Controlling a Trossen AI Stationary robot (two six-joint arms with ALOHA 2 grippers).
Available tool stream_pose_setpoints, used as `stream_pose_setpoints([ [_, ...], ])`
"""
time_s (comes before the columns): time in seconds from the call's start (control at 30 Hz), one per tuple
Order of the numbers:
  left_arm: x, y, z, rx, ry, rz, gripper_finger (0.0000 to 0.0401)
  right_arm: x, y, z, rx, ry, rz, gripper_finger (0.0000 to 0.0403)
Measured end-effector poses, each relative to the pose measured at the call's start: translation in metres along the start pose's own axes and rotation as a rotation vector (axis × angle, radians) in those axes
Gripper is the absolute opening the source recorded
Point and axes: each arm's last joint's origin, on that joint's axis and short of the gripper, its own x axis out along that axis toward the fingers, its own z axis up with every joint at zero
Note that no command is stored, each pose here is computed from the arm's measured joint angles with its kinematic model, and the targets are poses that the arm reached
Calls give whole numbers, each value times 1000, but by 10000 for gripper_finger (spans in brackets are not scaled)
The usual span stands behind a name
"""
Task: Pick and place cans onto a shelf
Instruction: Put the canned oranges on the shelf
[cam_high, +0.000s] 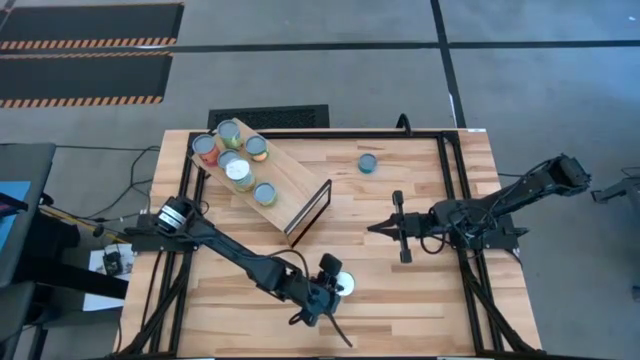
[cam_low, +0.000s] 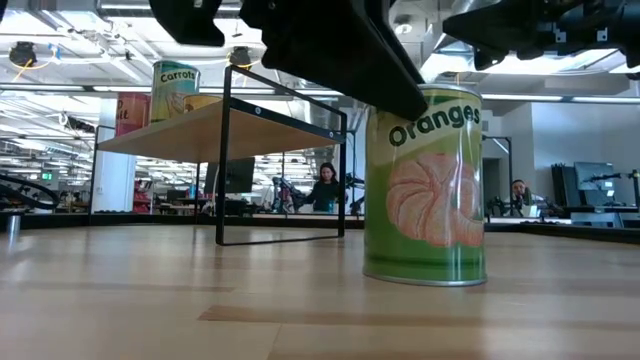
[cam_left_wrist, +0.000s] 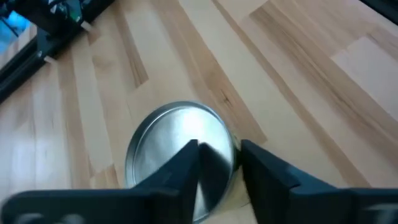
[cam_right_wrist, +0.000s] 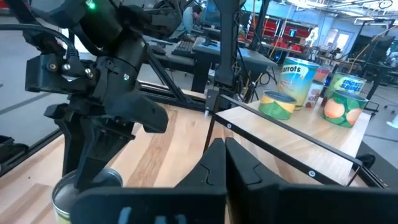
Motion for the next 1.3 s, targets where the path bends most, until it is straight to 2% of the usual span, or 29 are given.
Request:
stream_pose_setpoints([
  [0.17,0,0,1,35,-5,-10,15,0,0,0,1,-5,-1,7],
  [0.37,-13,6,15,42,-24,-48,2,0,0,0,1,-5,-1,7],
  [0.6,-90,43,50,-52,-112,-15,0,0,0,0,0,4,1,7],
  [0.77,-165,80,60,-183,-142,159,0,0,0,-1,2,8,2,7],
  [0.87,-196,107,54,-250,-100,281,0,0,0,-1,2,6,1,7],
  [1.03,-224,164,28,-401,-27,408,0,0,0,0,4,-3,-1,7],
  [1.1,-222,185,12,-465,36,447,0,0,0,1,5,-5,-1,7],
  [1.2,-213,211,-17,-545,201,491,0,0,0,1,5,-5,-1,7],
  [1.3,-213,232,-37,-633,283,542,0,0,0,0,4,-3,-1,7],
])
